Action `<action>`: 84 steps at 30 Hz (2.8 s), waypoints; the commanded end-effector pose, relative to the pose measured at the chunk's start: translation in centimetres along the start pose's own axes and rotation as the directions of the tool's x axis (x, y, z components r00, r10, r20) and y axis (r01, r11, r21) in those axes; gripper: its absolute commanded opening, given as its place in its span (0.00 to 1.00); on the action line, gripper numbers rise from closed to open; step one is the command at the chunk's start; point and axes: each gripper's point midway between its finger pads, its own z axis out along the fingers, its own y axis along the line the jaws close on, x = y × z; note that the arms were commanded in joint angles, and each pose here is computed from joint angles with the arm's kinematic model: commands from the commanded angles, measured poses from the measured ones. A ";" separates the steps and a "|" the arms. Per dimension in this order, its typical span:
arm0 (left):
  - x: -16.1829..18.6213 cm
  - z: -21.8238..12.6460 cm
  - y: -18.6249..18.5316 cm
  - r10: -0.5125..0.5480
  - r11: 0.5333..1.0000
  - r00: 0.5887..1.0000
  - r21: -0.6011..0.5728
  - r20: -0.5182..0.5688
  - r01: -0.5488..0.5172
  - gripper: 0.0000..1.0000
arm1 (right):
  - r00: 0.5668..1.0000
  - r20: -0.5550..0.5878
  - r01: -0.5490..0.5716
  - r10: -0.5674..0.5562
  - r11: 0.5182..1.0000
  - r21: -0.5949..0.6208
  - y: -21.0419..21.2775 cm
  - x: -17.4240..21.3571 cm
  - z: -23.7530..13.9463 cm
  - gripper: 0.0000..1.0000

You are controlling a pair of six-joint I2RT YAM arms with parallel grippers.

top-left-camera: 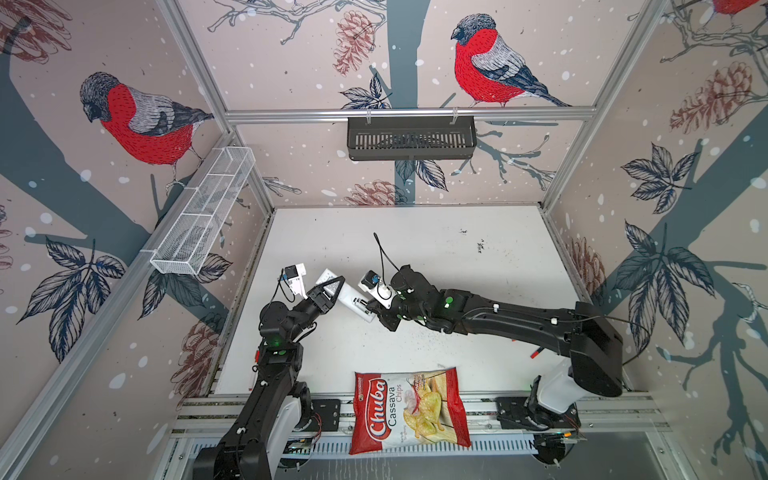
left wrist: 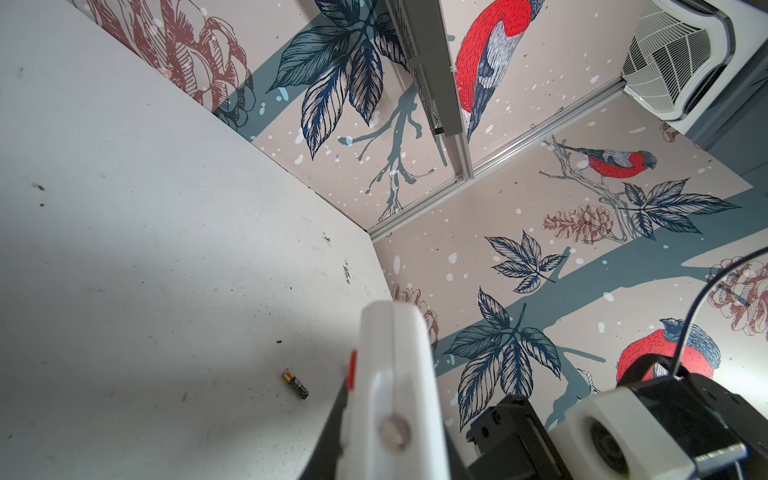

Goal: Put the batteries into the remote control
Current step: 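Align the held battery over the remote's open battery compartment with the right gripper, then push the battery down into the compartment and open the right gripper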

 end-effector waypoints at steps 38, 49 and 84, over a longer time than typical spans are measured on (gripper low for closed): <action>-0.4 -0.1 -0.6 0.043 0.999 0.999 0.016 0.009 -0.043 0.00 | 0.989 -0.134 -0.032 0.062 0.975 0.218 -2.5 -0.1 2.4 0.10; -0.2 0.0 -0.8 0.036 0.999 0.999 0.027 -0.004 -0.036 0.00 | 0.996 -0.089 0.002 0.018 0.973 0.229 -2.7 -1.4 2.3 0.10; 2.0 0.5 -2.3 -0.069 0.991 0.970 0.096 -0.233 0.093 0.00 | 0.983 -0.038 0.182 -0.179 0.934 0.308 -4.4 -0.7 3.5 0.08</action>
